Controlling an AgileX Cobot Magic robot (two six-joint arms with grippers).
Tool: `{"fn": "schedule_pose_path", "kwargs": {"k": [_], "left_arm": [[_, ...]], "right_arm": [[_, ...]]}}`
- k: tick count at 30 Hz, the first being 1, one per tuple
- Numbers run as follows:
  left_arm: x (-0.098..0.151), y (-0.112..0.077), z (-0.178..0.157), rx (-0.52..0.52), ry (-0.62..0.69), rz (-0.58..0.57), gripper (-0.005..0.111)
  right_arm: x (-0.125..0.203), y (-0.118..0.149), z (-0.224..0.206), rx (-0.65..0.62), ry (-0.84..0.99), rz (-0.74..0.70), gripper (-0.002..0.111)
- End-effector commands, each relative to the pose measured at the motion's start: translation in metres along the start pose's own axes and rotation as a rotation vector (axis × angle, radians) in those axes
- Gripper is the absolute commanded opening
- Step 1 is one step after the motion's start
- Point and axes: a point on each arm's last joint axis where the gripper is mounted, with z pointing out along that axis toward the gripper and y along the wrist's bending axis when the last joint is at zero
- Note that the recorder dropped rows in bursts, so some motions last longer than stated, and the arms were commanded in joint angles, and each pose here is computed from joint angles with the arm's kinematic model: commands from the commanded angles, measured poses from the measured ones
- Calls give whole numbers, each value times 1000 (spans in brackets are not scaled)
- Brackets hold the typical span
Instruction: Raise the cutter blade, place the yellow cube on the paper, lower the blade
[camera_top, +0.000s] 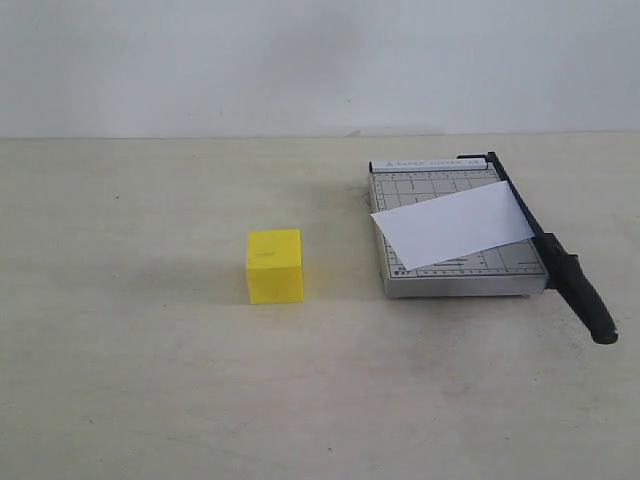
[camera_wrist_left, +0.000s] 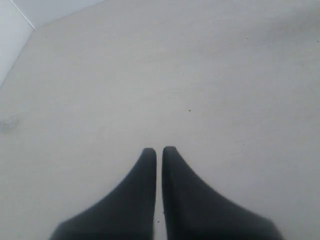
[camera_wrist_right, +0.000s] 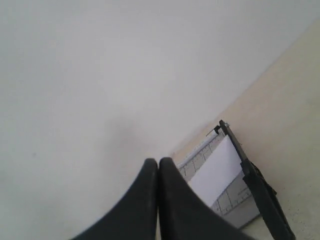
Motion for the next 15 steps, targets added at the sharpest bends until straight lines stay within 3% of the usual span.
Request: {"fn": "schedule_pose_path", "kwargs": {"k": [1,2,4,5,8,12,15], "left_arm": [[-2,1,-1,-9,-11,-7,4],[-2,1,-1,-9,-11,-7,4],[-2,1,-1,-9,-11,-7,4],[-2,1,-1,-9,-11,-7,4],[-2,1,-1,-9,-11,-7,4],[-2,1,-1,-9,-11,-7,4],[-2,1,-1,-9,-11,-7,4]], "right_arm": [[-22,42,-3,-80,136,-422,13],[-28,52,9,-44,255,-472,32],[-38,60,36,52,442,-540,56],[-41,61,48,99,515,-548,59],[-47,58,116,271,885,-575,59],[-46,48,193,320,1073,-610,59],[-23,17,224,414,1235,-591,59]]}}
